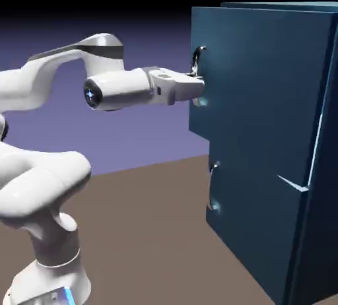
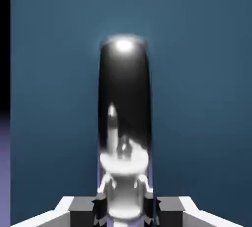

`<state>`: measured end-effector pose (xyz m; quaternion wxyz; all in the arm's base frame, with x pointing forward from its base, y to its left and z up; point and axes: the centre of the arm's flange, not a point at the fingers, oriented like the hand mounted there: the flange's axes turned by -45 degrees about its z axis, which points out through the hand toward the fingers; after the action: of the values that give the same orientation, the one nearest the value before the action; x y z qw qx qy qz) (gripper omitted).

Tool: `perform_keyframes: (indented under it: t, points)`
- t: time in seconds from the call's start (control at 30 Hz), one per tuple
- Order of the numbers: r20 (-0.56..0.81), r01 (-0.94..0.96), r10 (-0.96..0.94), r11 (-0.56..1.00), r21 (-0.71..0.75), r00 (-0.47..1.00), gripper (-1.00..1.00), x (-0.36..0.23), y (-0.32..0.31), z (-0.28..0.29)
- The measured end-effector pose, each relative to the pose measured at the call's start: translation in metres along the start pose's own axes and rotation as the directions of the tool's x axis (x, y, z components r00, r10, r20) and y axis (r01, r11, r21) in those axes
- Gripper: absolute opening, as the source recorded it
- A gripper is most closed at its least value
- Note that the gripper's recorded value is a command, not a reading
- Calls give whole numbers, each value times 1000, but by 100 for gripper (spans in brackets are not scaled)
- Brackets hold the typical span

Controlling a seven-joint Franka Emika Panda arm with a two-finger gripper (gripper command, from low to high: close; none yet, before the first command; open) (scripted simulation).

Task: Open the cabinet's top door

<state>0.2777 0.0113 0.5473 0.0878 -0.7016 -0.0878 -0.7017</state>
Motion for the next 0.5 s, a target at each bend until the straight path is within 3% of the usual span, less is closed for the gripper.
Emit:
perform_keyframes:
  t: [0.5]
  points:
    - [0, 0, 0, 963, 268, 1000, -100, 0, 51, -86]
